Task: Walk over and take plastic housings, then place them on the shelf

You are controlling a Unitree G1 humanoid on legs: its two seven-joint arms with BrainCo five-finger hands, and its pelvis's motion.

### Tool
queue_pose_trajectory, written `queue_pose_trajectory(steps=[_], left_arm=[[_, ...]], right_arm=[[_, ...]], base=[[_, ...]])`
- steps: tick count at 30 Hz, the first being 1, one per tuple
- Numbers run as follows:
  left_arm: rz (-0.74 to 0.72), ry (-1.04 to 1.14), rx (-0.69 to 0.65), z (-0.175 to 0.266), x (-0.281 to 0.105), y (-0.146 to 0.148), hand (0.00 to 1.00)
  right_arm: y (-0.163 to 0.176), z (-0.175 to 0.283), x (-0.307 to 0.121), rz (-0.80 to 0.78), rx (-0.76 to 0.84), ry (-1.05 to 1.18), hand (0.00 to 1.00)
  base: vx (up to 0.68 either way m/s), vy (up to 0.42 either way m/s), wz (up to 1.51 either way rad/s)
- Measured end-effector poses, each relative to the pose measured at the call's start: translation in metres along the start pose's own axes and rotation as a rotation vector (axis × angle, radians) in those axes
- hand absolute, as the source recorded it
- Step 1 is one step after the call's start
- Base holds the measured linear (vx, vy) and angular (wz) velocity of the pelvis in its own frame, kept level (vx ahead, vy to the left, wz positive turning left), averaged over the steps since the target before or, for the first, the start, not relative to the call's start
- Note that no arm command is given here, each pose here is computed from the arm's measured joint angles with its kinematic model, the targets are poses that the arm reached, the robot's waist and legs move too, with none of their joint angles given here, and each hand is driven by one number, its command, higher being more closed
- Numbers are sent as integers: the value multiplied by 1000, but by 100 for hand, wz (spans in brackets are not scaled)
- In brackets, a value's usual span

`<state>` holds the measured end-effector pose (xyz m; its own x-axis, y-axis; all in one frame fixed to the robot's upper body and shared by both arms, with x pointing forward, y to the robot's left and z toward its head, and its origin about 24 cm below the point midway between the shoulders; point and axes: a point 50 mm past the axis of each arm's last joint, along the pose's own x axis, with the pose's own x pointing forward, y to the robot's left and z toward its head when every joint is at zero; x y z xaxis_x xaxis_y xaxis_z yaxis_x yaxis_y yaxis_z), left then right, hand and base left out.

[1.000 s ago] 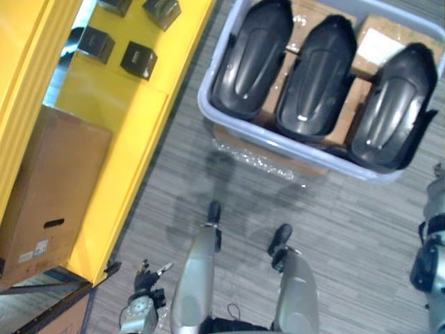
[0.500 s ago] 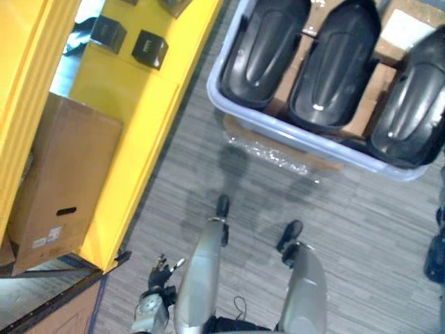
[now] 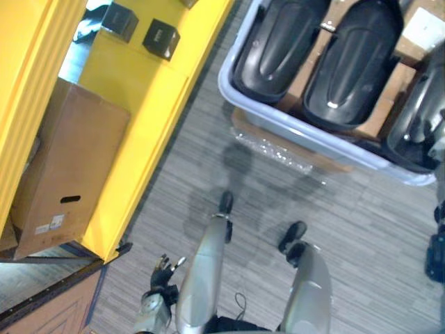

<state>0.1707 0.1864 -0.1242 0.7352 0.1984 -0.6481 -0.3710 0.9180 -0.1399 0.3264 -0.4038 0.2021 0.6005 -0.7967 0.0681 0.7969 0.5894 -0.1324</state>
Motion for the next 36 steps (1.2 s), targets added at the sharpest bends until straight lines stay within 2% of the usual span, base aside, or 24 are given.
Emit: queue_pose_trajectory(steps=[1,2,19,26,31,36], left_arm=[[0,0,-2,0,0,0,0],[1,0,-4,0,0,0,0],[0,-32,6,2,0,-2,0],[65,-146,-3,20,1,-8,0],[81,-264,-195,52,4,-13,0],[158,-405,-359,93,2,-4,0]], right_arm=[[0,-1,0,1,-4,6,0],[1,-2,0,14,-15,21,100],[-14,-13,3,-60,-239,99,100],[-10,-23,0,-49,-335,100,100],[-1,-33,-5,-28,-349,56,100],[13,-30,-15,-55,-382,-55,100]], base=[[0,0,0],[0,0,0],[-2,0,0],[2,-6,-1],[11,-8,-1],[-15,-21,4]])
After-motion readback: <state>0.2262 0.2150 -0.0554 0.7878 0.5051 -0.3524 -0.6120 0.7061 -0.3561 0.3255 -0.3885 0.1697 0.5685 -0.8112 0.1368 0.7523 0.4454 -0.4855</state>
